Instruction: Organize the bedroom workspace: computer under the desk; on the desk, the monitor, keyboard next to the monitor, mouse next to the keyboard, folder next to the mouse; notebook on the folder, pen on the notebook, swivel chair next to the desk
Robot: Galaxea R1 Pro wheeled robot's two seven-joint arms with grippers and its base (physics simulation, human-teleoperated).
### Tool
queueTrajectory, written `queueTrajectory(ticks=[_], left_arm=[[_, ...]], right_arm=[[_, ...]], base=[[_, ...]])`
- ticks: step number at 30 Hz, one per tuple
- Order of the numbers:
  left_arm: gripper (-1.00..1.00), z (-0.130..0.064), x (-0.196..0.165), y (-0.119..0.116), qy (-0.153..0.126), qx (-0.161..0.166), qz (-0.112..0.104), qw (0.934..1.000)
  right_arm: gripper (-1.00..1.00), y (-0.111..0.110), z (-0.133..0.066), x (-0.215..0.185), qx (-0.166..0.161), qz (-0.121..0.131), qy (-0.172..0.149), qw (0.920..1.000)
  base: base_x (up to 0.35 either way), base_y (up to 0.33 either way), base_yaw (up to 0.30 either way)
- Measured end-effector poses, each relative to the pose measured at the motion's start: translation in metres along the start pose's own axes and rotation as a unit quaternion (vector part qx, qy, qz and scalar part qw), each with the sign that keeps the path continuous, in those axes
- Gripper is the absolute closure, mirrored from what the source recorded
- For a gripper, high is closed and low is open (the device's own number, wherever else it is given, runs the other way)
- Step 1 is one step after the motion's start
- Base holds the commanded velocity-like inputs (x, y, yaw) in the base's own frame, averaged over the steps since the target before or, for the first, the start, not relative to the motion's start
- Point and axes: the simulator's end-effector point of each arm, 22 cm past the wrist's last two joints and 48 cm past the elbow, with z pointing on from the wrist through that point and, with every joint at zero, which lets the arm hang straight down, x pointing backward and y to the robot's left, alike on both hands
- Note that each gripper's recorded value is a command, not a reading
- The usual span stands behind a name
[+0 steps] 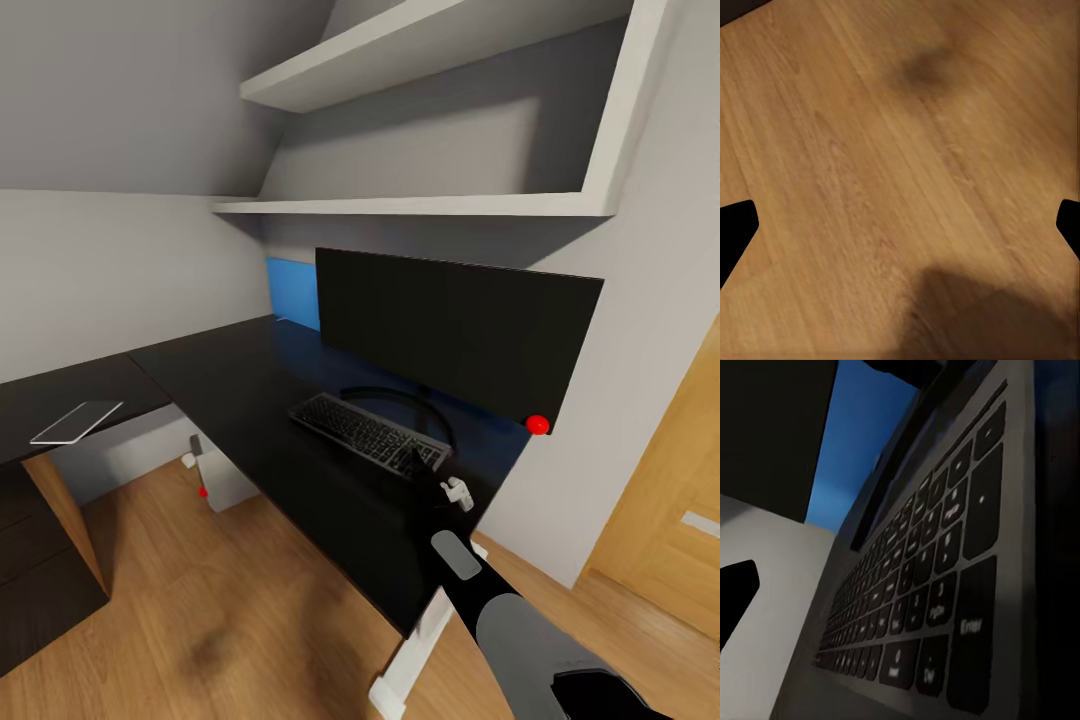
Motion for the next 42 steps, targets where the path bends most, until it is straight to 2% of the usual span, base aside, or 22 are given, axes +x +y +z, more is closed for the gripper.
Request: queueTrajectory(ticks=[22,40,41,42], left_arm=[[-1.0,0.0,0.0,0.0,0.0,0.0,0.0,1.0],[-1.0,0.0,0.0,0.001,0.001,-0.001,0.0,1.0],[-1.0,0.0,0.0,0.001,0.001,-0.001,0.0,1.0],[-1.0,0.0,0.001,0.001,0.001,-0.002,0.0,1.0]], right_arm=[[-1.0,-0.001,0.0,-0.001,0.002,0.0,-0.002,1.0],[-1.0,0.0,0.0,0.0,-0.001,-0.001,-0.001,1.0],[-1.0,-0.004,-0.001,0.001,0.003,-0.002,0.001,1.0],[-1.0,-0.017,-0.005,0.009,0.018,-0.004,0.009,0.9998]], base=[[-0.083,-0.049,0.0],[-0.169,-0.016,0.0],[-0.195,-0.169,0.0],[-0.198,-0.19,0.0]])
